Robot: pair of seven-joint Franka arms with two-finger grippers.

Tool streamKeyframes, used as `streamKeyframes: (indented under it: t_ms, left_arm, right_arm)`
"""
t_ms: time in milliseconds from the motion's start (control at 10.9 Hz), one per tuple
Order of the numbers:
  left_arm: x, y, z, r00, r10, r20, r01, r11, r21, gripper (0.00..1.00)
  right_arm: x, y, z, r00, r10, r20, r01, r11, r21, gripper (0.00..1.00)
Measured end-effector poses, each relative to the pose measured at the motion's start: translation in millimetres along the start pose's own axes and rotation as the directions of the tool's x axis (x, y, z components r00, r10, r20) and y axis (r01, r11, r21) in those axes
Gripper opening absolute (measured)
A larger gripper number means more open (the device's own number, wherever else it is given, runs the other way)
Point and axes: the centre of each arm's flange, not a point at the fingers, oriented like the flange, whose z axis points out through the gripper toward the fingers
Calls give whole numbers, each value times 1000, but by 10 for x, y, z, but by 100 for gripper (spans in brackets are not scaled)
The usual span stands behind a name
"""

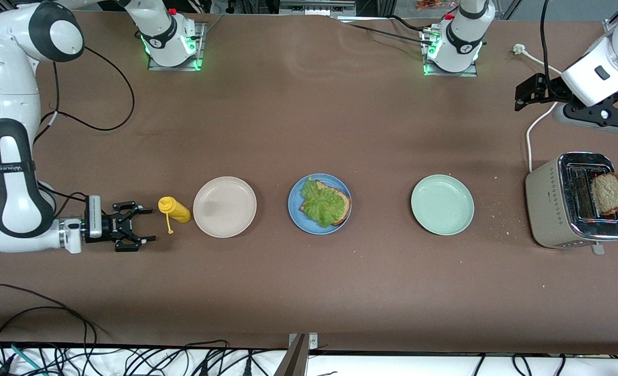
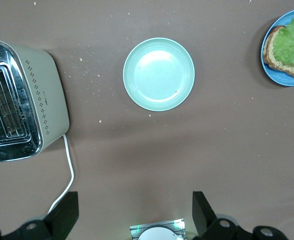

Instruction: Make sandwich in blue plate with both arms

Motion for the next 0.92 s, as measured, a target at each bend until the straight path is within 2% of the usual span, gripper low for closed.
streamKeyframes:
  t_ms: [368, 644, 920]
  left_arm:
    - [0, 0, 0, 1000, 0, 0, 0, 1000, 0, 100]
    - [0, 0, 0, 1000, 0, 0, 0, 1000, 0, 100]
    - [-1, 0, -1, 1000, 0, 0, 0, 1000, 0, 100]
  right_arm:
    - [22, -13, -232, 998, -15, 59, 13, 1000, 25, 100]
    - [224, 24, -711, 988, -30, 149, 27, 999, 23, 100]
    - [567, 60, -1109, 968, 12, 251, -20, 999, 28, 100]
